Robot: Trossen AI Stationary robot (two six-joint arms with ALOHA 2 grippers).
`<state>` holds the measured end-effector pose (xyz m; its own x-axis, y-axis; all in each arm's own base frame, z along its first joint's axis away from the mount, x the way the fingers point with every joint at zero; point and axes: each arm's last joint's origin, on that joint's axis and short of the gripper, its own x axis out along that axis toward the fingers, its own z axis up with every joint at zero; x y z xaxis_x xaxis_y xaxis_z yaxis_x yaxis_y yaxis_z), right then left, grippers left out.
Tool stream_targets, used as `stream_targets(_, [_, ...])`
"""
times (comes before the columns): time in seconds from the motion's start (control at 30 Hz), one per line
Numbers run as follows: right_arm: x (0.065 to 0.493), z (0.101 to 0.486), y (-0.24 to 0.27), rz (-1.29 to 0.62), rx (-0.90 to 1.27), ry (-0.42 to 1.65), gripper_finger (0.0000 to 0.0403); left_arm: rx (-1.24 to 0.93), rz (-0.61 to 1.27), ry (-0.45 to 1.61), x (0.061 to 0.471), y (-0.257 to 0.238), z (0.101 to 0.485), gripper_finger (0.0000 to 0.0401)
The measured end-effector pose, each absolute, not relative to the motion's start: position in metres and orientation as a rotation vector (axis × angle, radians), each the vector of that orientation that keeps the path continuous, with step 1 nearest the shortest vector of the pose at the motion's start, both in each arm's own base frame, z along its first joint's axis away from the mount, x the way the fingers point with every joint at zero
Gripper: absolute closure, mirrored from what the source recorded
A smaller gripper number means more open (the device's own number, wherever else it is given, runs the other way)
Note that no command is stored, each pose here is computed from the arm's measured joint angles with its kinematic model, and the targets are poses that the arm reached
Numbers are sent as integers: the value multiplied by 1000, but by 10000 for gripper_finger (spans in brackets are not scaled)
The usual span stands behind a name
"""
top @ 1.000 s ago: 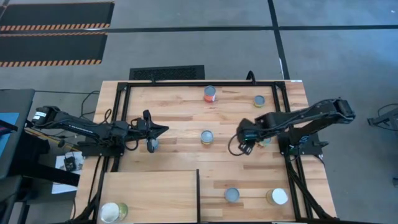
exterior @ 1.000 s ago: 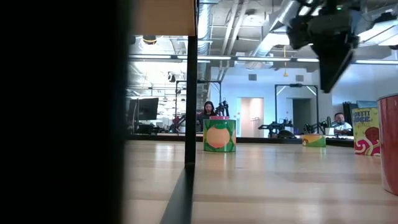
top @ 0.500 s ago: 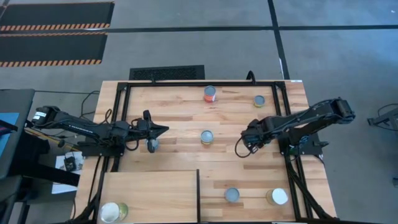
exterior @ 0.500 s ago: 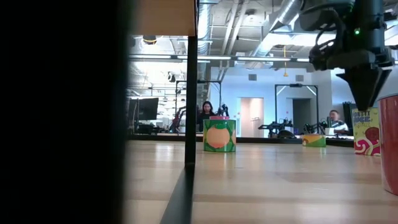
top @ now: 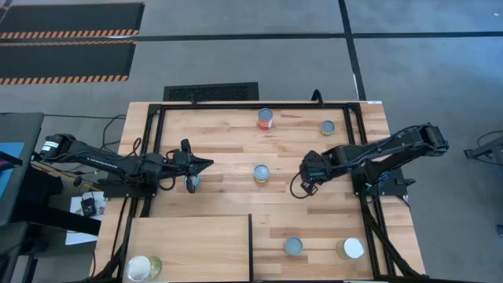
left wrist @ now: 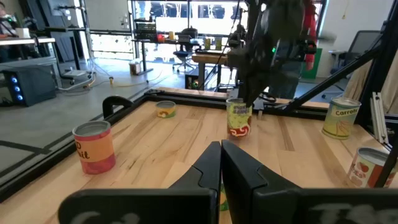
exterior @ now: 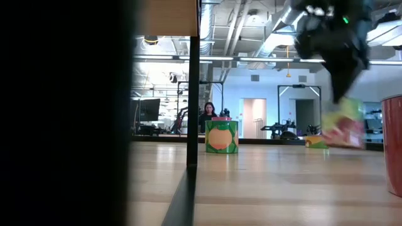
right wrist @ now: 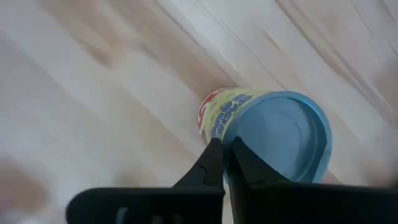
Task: Pick and place cans onto a shelf
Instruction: Put the canned spaghetti sauce on the shelf
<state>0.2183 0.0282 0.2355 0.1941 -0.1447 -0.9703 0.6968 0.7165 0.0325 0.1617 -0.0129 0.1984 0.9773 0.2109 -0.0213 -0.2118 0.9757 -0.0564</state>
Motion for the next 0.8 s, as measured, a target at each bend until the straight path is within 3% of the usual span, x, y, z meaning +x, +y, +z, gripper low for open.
stream_targets(0.23, [252,298,30,-511,408,1034,374,-63,215,14,162,-13,198,401])
stream_targets(0.53, [329,375,54,-183,61,827,382,-65,251,16,161,-12,198,401])
stream_targets(0.8, [388,403,112,143,-168,710,382,-62,279,26,161,-11,197,401])
